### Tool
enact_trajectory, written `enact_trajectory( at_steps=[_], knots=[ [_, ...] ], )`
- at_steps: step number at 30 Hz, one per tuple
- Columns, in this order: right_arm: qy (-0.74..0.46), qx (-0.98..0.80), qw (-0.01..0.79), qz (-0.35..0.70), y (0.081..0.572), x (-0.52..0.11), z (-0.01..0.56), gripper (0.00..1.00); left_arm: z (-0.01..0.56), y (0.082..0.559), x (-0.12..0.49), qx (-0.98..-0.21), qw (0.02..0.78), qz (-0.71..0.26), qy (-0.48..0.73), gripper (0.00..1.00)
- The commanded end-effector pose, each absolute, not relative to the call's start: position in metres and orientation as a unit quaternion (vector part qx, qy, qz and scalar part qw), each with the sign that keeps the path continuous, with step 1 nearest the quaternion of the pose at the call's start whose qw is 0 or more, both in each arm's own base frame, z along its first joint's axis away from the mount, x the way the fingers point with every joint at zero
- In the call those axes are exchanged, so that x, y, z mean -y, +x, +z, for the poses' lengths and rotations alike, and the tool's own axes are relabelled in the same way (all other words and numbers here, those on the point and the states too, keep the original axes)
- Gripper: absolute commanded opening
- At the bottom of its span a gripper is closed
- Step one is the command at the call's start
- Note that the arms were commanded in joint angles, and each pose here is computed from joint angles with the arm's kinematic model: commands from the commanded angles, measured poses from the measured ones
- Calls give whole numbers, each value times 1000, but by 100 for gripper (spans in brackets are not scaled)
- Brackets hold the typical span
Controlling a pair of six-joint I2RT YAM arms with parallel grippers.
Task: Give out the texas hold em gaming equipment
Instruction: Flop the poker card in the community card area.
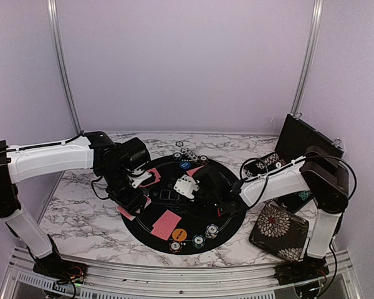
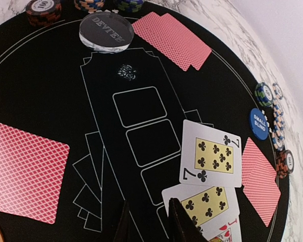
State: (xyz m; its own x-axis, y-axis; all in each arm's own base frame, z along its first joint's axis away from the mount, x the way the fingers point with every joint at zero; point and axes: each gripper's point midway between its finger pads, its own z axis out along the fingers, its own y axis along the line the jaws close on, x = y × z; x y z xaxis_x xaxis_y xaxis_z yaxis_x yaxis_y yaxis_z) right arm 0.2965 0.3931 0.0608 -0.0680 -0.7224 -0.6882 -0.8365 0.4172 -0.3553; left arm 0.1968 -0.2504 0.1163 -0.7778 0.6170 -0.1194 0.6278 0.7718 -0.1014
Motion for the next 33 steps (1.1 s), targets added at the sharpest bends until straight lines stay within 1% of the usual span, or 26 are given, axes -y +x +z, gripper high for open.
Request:
enact_trajectory(
  at_steps=[1, 8, 9, 11, 14, 18, 20, 23, 27, 33],
  knots=[
    [-487, -753, 424, 125, 292, -393, 88, 29, 124, 200, 251, -938, 53, -72, 336, 44],
    [-362, -809, 423, 188, 325, -369, 128, 47, 124, 200, 251, -937, 53, -72, 337, 44],
    [-343, -818, 413, 207, 328, -369, 132, 47, 124, 201, 251, -937, 53, -71, 337, 44],
    [-308, -834, 395, 230, 337, -372, 134, 47, 124, 201, 251, -938, 53, -71, 337, 44],
    [-279, -859, 352, 246, 346, -381, 125, 40, 125, 201, 251, -937, 53, -71, 337, 44],
    [-241, -876, 310, 281, 371, -398, 113, 39, 124, 201, 252, -937, 52, -72, 337, 44],
    [-224, -889, 291, 276, 386, -399, 100, 39, 125, 202, 253, -937, 54, -73, 338, 44],
    [-198, -897, 260, 297, 400, -399, 77, 39, 126, 202, 253, -936, 56, -73, 340, 44],
    [-174, -898, 246, 322, 416, -399, 67, 40, 126, 202, 252, -936, 57, -73, 340, 44],
    [-165, -896, 230, 341, 426, -404, 57, 44, 127, 202, 252, -936, 58, -73, 340, 44]
  ],
)
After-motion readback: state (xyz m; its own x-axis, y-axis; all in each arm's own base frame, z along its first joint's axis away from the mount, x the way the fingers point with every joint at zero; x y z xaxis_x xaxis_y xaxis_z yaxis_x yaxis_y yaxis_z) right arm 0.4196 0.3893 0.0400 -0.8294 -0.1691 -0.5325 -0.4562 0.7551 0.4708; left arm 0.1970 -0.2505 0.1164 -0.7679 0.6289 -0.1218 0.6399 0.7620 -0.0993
